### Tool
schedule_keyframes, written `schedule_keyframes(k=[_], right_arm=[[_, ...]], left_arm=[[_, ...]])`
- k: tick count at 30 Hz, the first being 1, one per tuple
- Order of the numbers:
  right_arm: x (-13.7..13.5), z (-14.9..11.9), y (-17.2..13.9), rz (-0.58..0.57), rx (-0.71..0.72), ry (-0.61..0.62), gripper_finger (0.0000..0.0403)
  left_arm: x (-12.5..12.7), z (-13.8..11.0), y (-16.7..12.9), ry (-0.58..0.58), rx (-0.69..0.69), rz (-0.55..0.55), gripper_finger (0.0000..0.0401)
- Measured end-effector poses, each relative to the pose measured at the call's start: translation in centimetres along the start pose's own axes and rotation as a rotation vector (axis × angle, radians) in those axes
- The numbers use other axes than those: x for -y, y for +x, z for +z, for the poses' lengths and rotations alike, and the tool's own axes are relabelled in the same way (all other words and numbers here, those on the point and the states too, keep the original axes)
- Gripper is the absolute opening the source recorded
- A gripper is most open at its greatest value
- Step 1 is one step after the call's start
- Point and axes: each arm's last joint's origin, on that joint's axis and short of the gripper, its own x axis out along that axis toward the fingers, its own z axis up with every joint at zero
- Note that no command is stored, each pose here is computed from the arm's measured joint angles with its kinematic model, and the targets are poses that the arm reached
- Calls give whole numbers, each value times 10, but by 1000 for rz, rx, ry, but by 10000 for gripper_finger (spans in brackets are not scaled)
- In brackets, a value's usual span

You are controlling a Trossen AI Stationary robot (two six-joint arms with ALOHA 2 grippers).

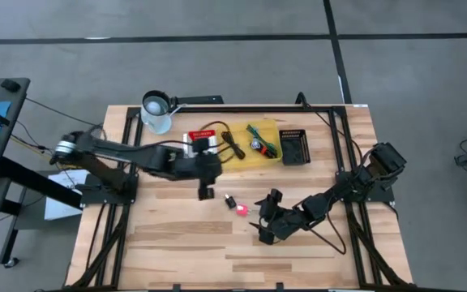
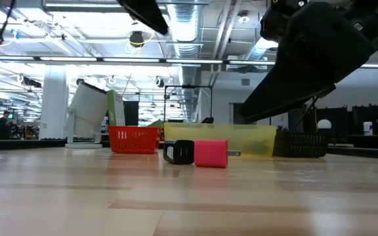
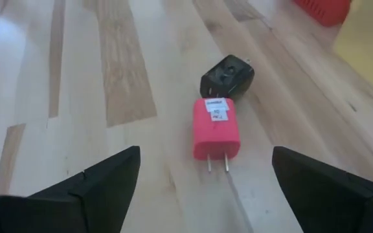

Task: Pick and place items into bin
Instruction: Put the pink charger adapter into the black bin

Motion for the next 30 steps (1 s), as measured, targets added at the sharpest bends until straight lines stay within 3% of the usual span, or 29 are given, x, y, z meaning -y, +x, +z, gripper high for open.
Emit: schedule_keyframes(k=[8, 19, 30], right_arm=[[2, 4, 2, -14, 36, 1, 343], [6, -3, 23, -48, 36, 13, 337], [11, -13, 46, -69, 21, 18, 336]], left_arm=[[20, -51, -30, -111, 246, -74, 132], [53, -132, -6, -257, 376, -46, 132], [63, -145, -7, -263, 383, -88, 132]])
